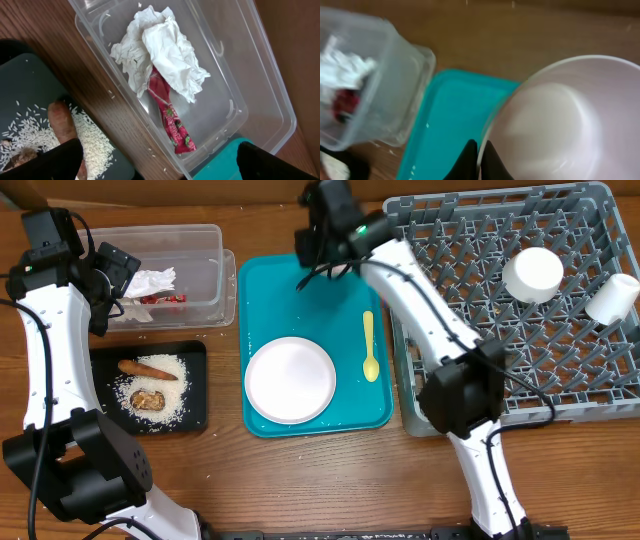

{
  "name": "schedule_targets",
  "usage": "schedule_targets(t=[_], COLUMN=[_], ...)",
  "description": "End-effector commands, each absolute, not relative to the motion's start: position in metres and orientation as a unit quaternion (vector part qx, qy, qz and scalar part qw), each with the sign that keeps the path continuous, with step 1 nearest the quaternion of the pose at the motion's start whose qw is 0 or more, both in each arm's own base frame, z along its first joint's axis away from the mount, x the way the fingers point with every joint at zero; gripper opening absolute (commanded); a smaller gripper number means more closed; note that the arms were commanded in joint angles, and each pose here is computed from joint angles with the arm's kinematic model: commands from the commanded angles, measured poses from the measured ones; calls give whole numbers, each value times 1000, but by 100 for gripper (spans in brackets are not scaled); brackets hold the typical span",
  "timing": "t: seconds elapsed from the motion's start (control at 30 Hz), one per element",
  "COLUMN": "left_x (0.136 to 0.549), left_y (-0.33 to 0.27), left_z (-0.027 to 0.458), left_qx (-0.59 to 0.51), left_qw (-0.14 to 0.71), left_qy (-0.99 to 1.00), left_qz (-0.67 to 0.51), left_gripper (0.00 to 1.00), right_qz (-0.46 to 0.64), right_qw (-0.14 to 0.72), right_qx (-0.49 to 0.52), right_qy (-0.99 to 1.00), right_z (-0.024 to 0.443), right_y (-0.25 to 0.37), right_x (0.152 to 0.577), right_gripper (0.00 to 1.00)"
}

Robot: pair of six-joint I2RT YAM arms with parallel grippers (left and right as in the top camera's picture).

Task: Sort waste into correct bins and load items into the dishwasher
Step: 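Carry the pink cup right and place it in the dish rack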

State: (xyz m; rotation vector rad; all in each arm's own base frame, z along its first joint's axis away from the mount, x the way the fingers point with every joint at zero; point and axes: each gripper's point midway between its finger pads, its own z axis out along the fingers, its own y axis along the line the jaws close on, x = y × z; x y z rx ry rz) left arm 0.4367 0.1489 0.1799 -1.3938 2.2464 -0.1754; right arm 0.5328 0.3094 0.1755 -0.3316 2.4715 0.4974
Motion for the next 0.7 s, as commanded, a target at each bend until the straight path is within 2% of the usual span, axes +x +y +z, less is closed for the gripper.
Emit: schedule_targets(t=[0.0, 0.1, 0.2, 0.23, 0.33, 0.5, 0.67], left_x=[439, 439, 439, 439, 439, 439, 439], left_y=[148, 148, 149, 148, 149, 148, 148], left_z=[183, 183, 183, 183, 183, 183, 183], left_qx=[-512, -512, -512, -512, -512, -512, -512], left_qw=[247, 247, 247, 247, 247, 247, 247], left_qy=[820, 820, 820, 820, 820, 820, 820], left_qz=[-65, -65, -65, -65, -65, -65, -65], left_gripper=[100, 100, 100, 100, 100, 100, 100], right_qz=[331, 397, 439, 464, 508, 539, 592], right_qw=[333, 309, 301, 305, 314, 291, 249], right_qx=[-113, -48, -20, -8, -2, 35, 77], right_qy=[876, 863, 847, 832, 802, 790, 763], right_z=[277, 284, 287, 295, 305, 280, 253], right_y=[262, 191, 132, 96, 47, 32, 45], right_x=[547, 565, 571, 572, 569, 576, 588], right_gripper=[4, 4, 4, 4, 4, 4, 4])
